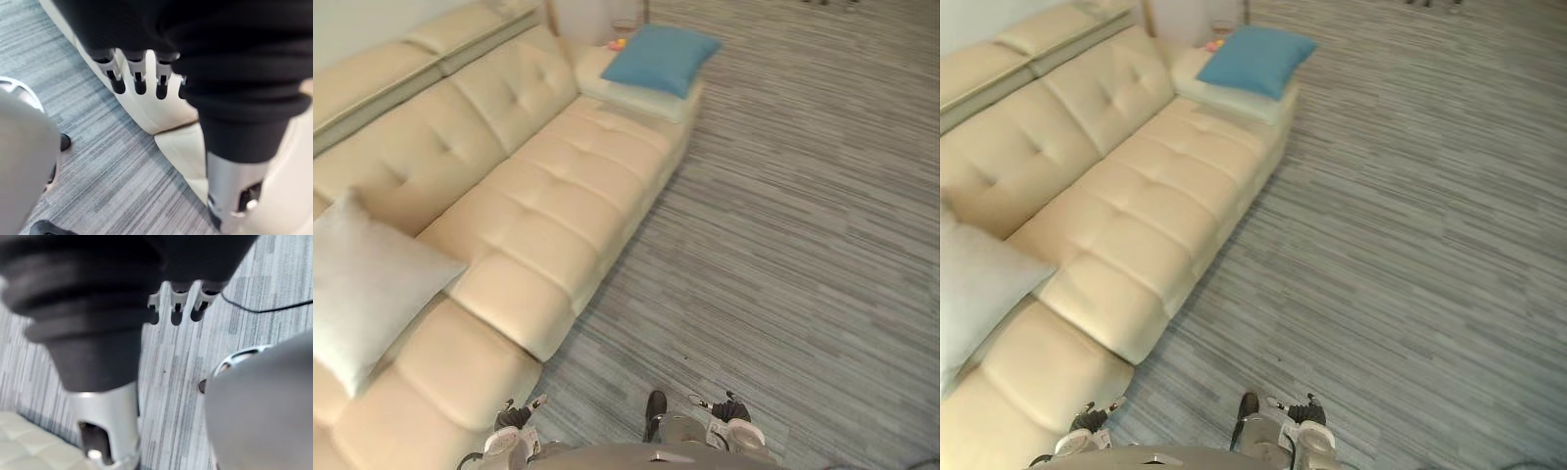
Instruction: Pick up cushions and gather them together orderly.
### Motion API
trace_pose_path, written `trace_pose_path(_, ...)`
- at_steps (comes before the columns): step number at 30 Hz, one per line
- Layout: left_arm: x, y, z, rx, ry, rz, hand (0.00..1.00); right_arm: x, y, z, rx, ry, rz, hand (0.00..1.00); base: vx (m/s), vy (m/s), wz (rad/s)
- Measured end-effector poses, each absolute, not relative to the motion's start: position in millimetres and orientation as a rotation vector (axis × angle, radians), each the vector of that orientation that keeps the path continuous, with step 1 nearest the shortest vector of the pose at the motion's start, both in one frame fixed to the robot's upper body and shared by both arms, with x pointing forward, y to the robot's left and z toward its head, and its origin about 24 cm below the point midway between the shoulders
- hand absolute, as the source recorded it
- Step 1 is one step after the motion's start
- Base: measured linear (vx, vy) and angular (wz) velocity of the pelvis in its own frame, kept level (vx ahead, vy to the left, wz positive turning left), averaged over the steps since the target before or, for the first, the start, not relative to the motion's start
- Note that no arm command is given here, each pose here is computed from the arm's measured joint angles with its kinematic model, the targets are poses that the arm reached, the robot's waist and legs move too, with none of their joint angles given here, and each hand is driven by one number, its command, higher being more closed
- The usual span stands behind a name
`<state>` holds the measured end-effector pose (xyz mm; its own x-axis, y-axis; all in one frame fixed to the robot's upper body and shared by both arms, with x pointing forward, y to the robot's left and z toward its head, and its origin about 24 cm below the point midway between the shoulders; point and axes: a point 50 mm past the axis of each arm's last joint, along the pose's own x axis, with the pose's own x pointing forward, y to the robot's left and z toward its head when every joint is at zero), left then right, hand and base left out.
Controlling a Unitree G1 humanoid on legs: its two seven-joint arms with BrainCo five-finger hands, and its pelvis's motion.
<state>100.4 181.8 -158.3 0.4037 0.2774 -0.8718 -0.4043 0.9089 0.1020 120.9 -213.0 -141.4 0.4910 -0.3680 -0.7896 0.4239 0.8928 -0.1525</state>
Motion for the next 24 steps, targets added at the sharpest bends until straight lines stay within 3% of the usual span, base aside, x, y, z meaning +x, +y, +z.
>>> trace_pose_path(11,106.4,177.8,-153.4,-0.131,1.025,0.405,0.00,127.1,-217.0,-138.0,0.061,0.921,-0.490,0.00,0.17,-0.092,-0.70)
trace_pose_path(24,108.5,192.9,-148.5,-0.103,0.982,0.453,0.00,125.0,-197.6,-146.2,0.117,0.975,-0.464,0.00,0.35,0.255,-0.73)
